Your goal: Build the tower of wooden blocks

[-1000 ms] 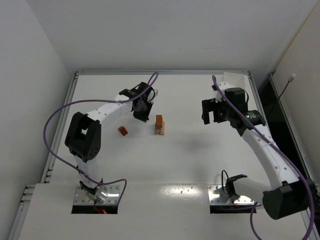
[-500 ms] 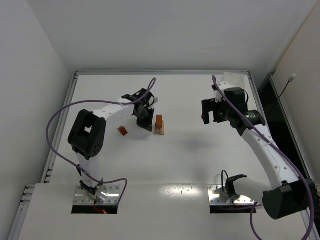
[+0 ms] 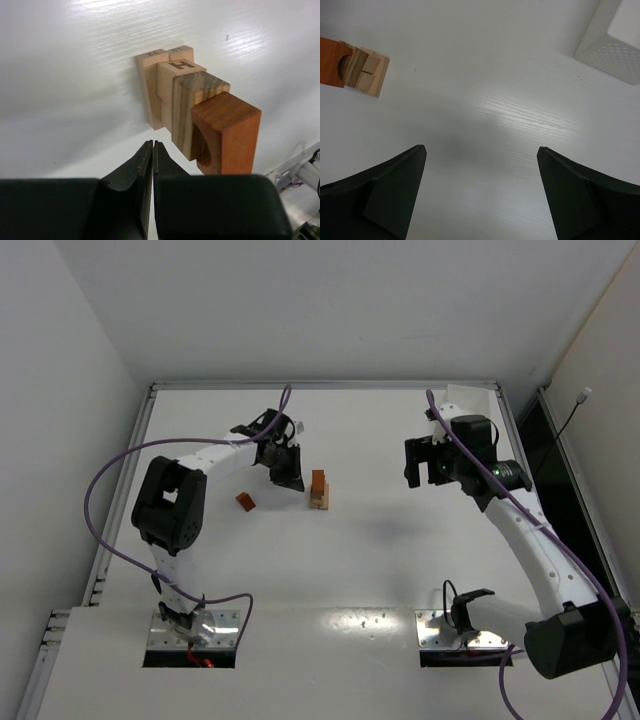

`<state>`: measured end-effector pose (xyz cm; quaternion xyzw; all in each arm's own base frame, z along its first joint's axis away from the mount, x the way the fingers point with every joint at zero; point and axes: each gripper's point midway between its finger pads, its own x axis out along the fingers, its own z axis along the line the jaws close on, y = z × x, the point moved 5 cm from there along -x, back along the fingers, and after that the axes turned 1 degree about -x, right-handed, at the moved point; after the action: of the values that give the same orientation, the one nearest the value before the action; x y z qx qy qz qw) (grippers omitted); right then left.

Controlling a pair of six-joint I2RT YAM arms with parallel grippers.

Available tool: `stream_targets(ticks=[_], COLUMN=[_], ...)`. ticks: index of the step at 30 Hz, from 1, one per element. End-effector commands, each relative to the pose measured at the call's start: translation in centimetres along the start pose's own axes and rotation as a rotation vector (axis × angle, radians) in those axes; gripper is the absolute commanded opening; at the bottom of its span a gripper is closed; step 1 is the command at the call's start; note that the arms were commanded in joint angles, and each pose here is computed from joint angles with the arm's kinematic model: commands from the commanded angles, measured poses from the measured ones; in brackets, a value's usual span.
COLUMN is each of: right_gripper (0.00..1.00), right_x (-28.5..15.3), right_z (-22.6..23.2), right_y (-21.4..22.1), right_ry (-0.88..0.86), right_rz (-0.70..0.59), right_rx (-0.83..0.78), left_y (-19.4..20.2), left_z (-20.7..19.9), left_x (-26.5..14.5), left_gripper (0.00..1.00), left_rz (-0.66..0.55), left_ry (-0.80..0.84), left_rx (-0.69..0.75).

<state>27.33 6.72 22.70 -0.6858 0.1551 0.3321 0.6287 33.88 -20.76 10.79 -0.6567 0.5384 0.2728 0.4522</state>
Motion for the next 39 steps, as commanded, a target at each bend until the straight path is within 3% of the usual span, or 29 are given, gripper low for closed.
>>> stream_targets(ticks=[1, 7, 27, 29, 31, 37, 39], right_gripper=[0.90, 0.90, 0.90, 0.90, 0.90, 0.86, 0.75], right_x=[-0.3, -0.1, 0.0, 0.0, 0.0, 0.6, 0.6], right_z=[0.1, 0.2, 0.0, 0.0, 0.0, 0.7, 1.3], right_y=[-0.8, -0.7, -1.1, -1.1, -1.1, -0.1, -0.6], right_ry=[-0.011, -0.021, -0.013, -0.013, -0.013, -0.052, -0.086], right_rz=[-0.045, -0.036, -0.045, -0.045, -0.045, -0.022, -0.044], right_rx=[0.020, 0.020, 0.026, 0.026, 0.026, 0.039, 0.030], left_y=[-0.2, 0.1, 0.5, -0.1, -0.5, -1.0, -0.8], left_z=[-0.9, -1.0, -0.8, -0.5, 0.7, 2.1, 2.3], left_x=[0.1, 0.3, 0.7, 0.0, -1.1, -3.8, -4.2], left_gripper=[0.02, 0.13, 0.19, 0.06, 0.00, 0.00, 0.00], left_rz=[0.004, 0.025, 0.043, 0.004, -0.036, -0.127, -0.143], left_ry=[0.081, 0.105, 0.104, 0.077, 0.002, -0.127, -0.147], left_rx=[-0.010, -0.003, -0.010, -0.022, -0.038, -0.008, -0.008])
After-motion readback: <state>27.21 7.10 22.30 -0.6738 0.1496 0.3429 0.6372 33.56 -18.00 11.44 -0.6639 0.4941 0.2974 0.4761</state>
